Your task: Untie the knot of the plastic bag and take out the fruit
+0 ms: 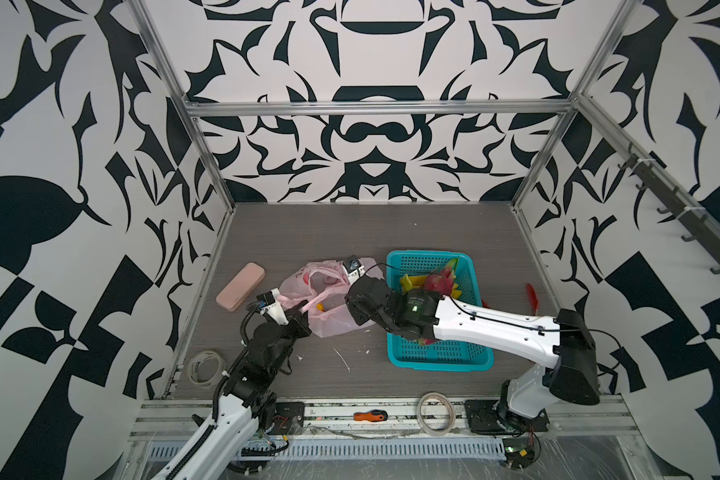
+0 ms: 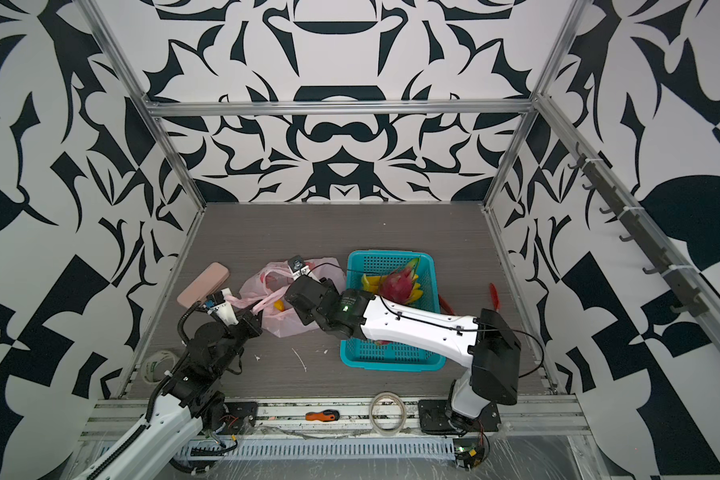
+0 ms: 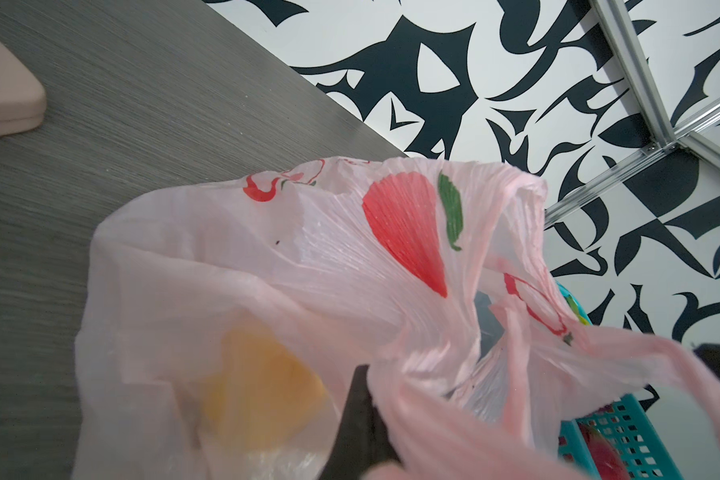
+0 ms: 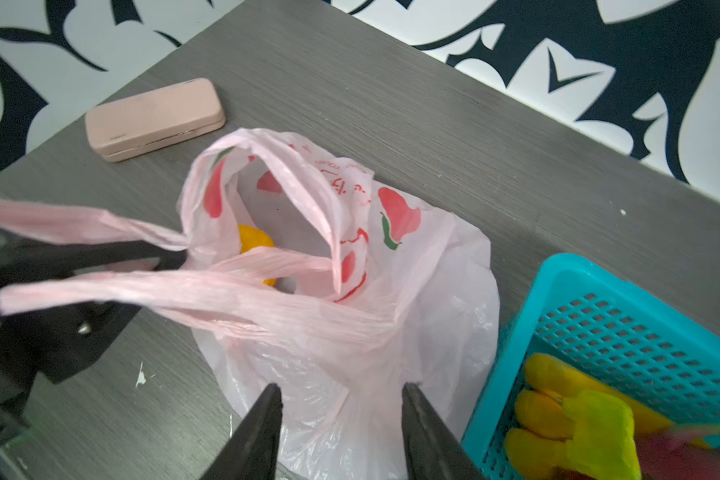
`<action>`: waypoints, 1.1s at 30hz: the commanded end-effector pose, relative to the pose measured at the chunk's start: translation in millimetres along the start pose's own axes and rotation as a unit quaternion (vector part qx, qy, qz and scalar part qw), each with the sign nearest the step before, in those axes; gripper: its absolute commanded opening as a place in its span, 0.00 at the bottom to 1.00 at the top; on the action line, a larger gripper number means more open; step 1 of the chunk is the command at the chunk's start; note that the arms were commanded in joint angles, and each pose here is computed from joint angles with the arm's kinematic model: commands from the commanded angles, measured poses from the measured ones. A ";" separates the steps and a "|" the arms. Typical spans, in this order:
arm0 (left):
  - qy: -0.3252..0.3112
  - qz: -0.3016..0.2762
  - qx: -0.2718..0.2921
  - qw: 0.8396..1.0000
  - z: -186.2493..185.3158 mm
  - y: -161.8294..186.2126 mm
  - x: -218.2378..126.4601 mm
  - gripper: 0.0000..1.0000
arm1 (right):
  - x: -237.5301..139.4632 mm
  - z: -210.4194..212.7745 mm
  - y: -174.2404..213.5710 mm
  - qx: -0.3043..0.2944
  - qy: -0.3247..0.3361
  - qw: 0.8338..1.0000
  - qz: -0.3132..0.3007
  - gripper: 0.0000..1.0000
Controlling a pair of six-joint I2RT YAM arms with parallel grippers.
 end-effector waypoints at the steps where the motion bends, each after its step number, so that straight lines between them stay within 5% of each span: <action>1: 0.003 -0.007 0.000 1.000 -3.3 -6.1 -2.4 0.00 | 8.2 15.4 2.9 0.029 -0.020 0.999 0.016 0.40; 18: 0.016 -0.004 0.011 1.000 -6.2 -8.9 -23.4 0.00 | 101.8 48.3 4.8 0.112 -0.047 0.992 0.035 0.34; 33: 0.043 -0.011 0.028 0.999 -16.4 -17.4 -29.5 0.00 | 137.5 53.9 11.5 0.166 -0.122 0.976 0.070 0.68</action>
Point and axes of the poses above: each gripper's point midway between its finger pads, its own x axis out along the fingers, its own z axis along the line the jaws close on, y = z × x, the point moved 4 cm from there along -x, back along the fingers, and after that the axes turned 13 degrees about x, right-handed, at the moved point
